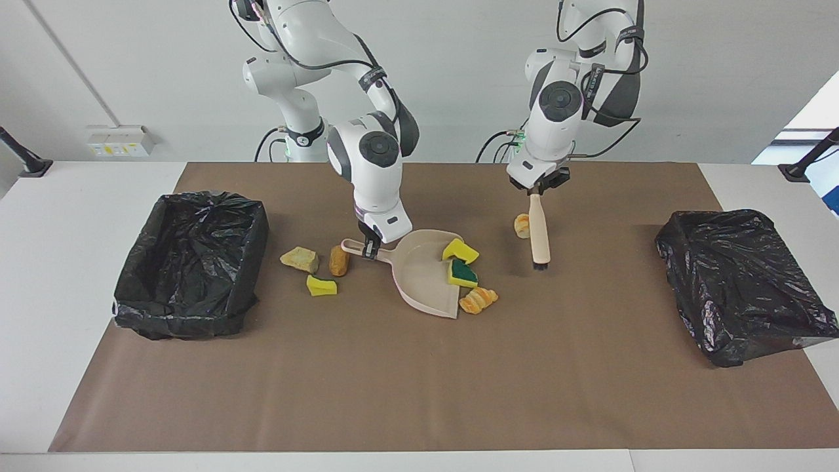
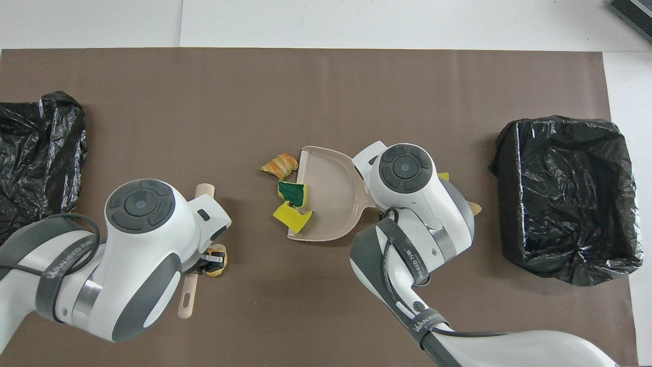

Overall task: Sweep and dump trash in bin
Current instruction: 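Pull the brush back toward the remaining crust with the left gripper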

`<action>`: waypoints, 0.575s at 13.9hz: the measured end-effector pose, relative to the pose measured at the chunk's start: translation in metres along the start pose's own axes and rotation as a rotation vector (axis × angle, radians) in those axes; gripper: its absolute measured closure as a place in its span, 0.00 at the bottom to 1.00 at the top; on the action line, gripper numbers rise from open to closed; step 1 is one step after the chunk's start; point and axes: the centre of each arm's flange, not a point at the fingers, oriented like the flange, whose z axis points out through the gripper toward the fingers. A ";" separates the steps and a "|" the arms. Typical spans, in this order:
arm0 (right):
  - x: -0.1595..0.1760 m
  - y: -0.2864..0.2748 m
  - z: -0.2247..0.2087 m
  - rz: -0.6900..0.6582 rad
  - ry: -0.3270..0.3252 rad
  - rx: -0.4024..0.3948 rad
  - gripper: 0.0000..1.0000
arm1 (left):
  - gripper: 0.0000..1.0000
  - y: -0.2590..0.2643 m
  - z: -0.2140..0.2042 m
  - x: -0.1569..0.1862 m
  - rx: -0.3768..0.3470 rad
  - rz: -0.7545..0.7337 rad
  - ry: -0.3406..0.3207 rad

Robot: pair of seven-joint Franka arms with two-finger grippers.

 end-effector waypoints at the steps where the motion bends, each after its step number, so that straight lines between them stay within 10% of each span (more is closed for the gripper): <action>1: 0.000 0.000 0.000 0.000 0.000 0.000 0.68 | 0.74 -0.011 0.009 -0.011 0.005 -0.027 -0.014; 8: 0.000 0.000 0.000 0.000 0.000 0.000 0.68 | 0.74 -0.002 0.068 -0.065 0.079 -0.352 -0.052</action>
